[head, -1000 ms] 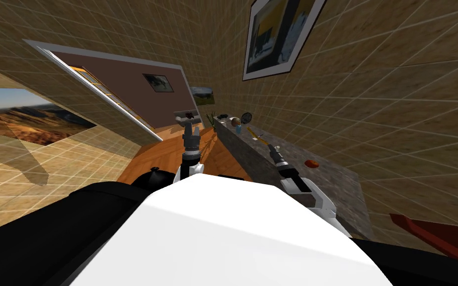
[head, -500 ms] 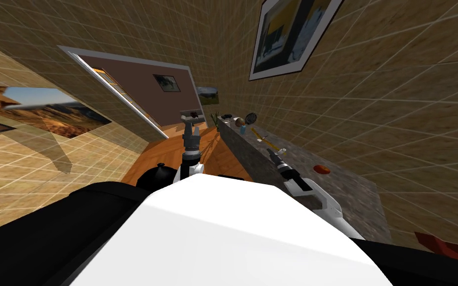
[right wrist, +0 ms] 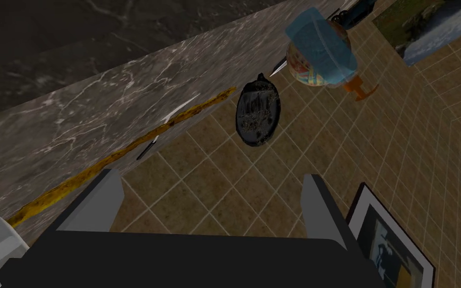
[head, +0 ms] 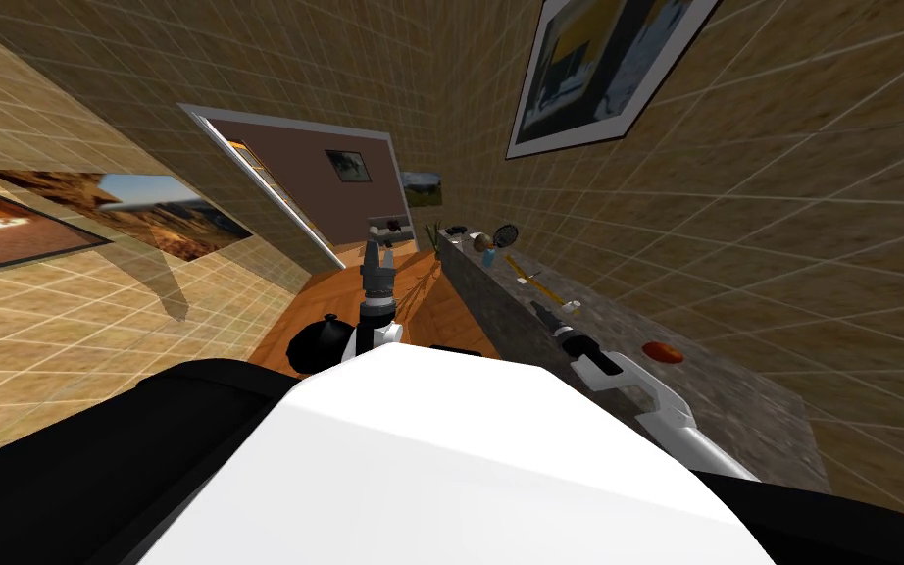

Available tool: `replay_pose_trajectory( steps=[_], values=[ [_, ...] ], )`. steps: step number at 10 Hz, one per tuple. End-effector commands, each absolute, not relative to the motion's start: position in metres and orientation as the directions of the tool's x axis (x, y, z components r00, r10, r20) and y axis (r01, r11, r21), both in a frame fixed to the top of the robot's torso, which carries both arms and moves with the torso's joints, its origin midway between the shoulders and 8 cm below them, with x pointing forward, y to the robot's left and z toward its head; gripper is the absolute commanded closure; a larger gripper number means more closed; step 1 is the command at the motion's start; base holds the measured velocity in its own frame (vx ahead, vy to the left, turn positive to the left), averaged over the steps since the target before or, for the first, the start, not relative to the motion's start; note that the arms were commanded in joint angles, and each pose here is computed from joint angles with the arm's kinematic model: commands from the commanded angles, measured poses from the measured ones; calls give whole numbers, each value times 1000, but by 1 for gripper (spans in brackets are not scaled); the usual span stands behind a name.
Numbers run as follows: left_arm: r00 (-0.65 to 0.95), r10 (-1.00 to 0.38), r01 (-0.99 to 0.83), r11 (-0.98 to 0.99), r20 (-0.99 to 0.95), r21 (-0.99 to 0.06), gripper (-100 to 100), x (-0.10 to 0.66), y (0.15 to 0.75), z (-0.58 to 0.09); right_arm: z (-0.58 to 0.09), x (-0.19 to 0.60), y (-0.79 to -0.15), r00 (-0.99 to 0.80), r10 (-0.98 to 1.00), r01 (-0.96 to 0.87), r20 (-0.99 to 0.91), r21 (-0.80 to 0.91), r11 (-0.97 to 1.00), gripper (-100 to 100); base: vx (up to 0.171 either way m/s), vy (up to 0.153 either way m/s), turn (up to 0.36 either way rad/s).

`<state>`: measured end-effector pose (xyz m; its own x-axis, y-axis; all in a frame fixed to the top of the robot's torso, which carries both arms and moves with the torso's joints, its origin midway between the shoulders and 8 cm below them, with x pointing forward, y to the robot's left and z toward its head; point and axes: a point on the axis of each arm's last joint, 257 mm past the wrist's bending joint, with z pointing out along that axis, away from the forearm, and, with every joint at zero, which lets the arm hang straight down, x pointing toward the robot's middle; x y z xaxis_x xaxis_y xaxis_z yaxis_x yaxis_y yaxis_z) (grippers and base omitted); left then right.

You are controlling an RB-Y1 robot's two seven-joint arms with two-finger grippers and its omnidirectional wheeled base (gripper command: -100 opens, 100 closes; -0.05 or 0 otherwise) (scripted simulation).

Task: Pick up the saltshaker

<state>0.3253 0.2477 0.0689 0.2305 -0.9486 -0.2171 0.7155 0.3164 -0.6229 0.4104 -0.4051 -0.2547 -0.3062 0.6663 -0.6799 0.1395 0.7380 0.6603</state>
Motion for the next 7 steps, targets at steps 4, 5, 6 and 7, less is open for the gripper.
replay_pose_trajectory(
  steps=[4, 5, 6, 7],
  values=[
    [231, -949, 715, 316, -217, -623, 0, 325, 248, 69, -291, 394, -460, -376, 611, 268, -697, 549, 792, -100, 13, 24, 119],
    [230, -949, 715, 316, -217, -623, 0, 325, 248, 69, -293, 393, -467, -378, 603, 277, -702, 536, 798, -100, 17, 16, 93],
    [231, -949, 715, 317, -217, -623, 0, 325, 248, 69, -303, 384, -490, -401, 587, 325, -703, 490, 809, -100, 18, 21, 137],
    [231, -949, 715, 316, -217, -623, 0, 325, 248, 69, -313, 375, -511, -420, 575, 371, -702, 446, 815, -100, 26, 22, 205]
  ],
)
